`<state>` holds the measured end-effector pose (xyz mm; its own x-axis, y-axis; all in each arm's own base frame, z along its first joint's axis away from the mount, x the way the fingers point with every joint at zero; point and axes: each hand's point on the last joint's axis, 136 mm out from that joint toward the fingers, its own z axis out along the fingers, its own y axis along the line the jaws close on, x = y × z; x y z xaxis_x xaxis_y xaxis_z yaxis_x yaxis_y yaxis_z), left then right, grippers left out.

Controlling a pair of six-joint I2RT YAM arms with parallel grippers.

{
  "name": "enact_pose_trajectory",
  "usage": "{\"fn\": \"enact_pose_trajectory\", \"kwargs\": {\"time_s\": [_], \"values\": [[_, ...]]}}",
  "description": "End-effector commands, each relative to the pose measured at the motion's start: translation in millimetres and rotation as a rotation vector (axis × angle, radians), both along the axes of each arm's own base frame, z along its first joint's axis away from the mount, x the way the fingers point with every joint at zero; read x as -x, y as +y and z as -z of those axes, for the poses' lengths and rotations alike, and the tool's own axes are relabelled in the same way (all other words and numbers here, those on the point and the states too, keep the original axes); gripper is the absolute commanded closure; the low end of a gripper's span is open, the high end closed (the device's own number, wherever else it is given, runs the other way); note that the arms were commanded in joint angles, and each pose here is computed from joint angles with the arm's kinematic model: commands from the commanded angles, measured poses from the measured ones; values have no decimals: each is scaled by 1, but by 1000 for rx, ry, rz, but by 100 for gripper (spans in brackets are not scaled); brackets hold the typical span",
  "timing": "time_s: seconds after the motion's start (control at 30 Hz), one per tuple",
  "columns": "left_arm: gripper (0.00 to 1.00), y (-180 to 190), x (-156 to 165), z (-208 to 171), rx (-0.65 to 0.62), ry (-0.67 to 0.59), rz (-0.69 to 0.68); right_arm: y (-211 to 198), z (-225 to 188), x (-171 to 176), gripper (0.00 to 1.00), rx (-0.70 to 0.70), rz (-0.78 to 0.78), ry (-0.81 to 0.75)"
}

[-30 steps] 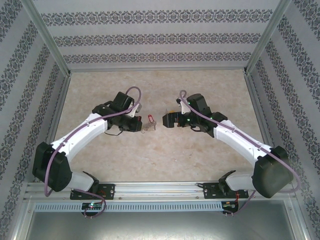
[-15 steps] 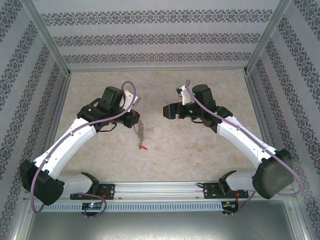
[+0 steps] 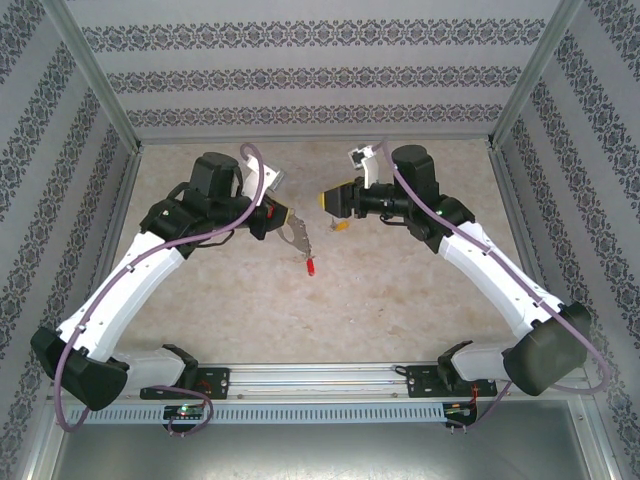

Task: Put the keys on the keyring

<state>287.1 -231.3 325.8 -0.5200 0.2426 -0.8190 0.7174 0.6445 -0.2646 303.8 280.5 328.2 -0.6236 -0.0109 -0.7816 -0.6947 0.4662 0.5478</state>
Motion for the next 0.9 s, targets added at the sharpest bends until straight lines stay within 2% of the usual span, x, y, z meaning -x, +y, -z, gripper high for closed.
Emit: {"fn": "enact_pose_trajectory", "kwargs": {"time_s": [0.0, 0.13, 0.5, 0.7, 0.87], "values": [[100, -5, 2, -50, 90, -140, 62, 5, -25, 0, 54, -38, -38, -57], [100, -7, 1, -69, 127, -169, 87, 9, -38, 0, 58, -60, -66, -76], [100, -4, -3, -112, 261, -227, 120, 27, -70, 14, 56, -145, -183, -111], [100, -6, -4, -124, 293, -234, 155, 37, -77, 17, 41, -159, -215, -131], [100, -8, -4, -126, 308, -228, 177, 39, -83, 12, 39, -178, -199, -149]]}}
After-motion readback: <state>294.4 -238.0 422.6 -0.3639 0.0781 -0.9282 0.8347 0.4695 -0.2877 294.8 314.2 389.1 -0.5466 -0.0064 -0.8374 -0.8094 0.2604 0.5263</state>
